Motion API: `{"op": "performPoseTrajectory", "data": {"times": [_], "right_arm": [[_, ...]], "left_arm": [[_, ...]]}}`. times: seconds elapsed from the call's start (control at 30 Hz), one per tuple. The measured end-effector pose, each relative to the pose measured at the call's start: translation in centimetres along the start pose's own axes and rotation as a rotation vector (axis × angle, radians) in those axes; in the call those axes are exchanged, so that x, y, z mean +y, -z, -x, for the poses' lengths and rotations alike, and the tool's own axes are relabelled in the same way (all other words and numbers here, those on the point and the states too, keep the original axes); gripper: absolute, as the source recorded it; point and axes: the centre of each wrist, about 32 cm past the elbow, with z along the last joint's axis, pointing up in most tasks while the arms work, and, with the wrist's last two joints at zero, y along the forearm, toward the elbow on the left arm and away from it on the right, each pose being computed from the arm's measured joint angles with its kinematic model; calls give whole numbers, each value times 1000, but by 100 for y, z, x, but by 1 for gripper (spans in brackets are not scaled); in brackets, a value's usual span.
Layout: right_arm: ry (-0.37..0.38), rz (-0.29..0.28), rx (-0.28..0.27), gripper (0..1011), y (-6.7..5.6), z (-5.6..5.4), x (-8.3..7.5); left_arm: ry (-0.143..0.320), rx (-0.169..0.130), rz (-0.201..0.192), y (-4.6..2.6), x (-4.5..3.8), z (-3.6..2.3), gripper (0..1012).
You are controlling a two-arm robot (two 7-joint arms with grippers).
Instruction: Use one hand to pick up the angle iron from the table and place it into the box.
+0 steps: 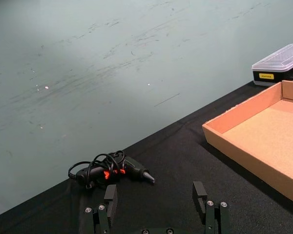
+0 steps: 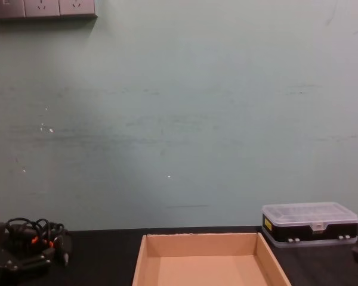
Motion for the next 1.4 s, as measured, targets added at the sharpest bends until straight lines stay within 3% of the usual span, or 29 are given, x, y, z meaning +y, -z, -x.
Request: {"op": "performPoseTrajectory", "data": {"times": [1.4], "right_arm": [[0, 0, 0, 1003, 0, 0, 0]], "left_arm": [[0, 0, 0, 0, 0, 0, 1011]]}}
